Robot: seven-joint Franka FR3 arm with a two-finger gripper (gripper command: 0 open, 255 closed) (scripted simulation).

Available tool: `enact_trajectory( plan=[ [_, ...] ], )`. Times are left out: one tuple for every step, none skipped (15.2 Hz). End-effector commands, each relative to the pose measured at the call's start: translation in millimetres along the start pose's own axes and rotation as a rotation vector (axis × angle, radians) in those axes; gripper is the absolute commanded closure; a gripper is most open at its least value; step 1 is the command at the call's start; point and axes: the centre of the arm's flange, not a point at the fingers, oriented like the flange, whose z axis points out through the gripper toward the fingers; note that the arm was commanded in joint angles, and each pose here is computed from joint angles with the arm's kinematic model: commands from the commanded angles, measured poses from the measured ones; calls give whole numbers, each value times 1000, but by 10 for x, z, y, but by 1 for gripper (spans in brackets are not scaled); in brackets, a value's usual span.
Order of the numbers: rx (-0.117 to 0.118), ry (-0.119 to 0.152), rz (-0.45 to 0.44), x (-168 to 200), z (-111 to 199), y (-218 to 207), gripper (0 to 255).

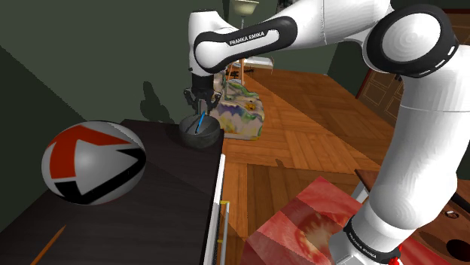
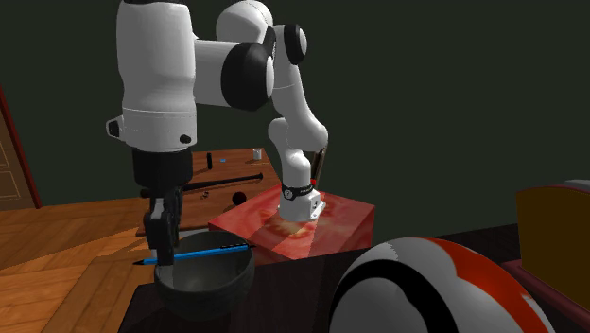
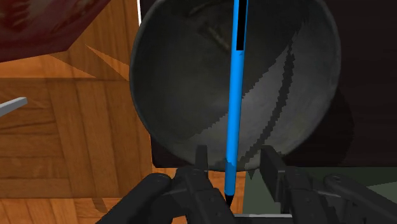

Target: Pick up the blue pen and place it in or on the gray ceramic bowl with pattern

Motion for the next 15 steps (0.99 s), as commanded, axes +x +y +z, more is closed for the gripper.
enact_trajectory(
  plan=[
    [0, 0, 0, 0, 0, 0, 0],
    [0, 0, 0, 0, 0, 0, 0],
    [0, 0, 0, 0, 0, 0, 0],
    [0, 0, 0, 0, 0, 0, 0],
    [0, 0, 0, 0, 0, 0, 0],
    [0, 0, 0, 0, -132, 0, 0],
    [0, 0, 0, 0, -264, 0, 0],
    [0, 0, 0, 0, -396, 0, 0],
    [0, 0, 0, 0, -500, 0, 0],
    [0, 0, 0, 0, -500, 0, 0],
    [0, 0, 0, -1, -500, 0, 0],
    [0, 0, 0, 0, -500, 0, 0],
    [0, 0, 0, 0, -500, 0, 0],
    [0, 0, 0, 0, -500, 0, 0],
    [0, 0, 0, 0, -500, 0, 0]
  ],
)
